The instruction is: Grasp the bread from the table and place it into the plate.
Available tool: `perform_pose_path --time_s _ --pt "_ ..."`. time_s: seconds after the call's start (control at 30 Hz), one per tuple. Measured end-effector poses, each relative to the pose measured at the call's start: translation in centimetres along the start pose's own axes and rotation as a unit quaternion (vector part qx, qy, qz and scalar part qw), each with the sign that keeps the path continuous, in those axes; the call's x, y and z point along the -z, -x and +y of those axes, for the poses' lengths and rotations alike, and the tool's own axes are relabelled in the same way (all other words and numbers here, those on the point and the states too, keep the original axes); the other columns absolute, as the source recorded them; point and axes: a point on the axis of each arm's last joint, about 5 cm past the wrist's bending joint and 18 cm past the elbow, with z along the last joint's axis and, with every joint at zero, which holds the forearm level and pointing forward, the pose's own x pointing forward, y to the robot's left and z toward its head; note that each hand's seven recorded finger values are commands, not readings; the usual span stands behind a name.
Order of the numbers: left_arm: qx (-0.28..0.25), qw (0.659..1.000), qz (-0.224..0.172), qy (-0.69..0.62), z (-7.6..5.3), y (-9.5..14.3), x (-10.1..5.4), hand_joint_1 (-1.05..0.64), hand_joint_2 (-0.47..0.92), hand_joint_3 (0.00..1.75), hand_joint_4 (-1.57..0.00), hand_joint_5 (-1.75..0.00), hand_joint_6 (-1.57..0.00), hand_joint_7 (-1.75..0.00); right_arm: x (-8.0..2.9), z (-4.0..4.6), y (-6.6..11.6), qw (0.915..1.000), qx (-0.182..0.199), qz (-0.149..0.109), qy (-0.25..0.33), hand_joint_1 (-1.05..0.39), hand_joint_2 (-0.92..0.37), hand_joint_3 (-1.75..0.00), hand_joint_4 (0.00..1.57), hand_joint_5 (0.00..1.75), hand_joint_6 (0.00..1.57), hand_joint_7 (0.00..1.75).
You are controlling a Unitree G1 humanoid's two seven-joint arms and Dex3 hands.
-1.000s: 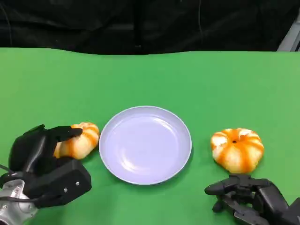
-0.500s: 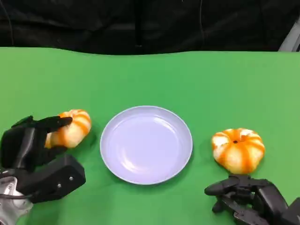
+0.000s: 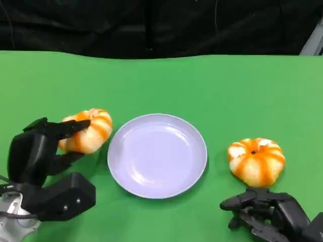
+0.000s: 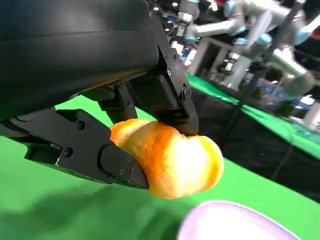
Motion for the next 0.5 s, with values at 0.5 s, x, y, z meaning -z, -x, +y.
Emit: perform_pose_path --time_s 0.5 --pt "0.004 0.998 -0.055 0.042 -0.3 0.5 -1.5 0.00 0.90 0.00 -0.85 -0.82 -1.30 0.00 0.0 0.00 0.0 1.0000 0.001 0.001 0.000 -0.05 -0.92 -0.39 0.78 1.20 1.05 0.43"
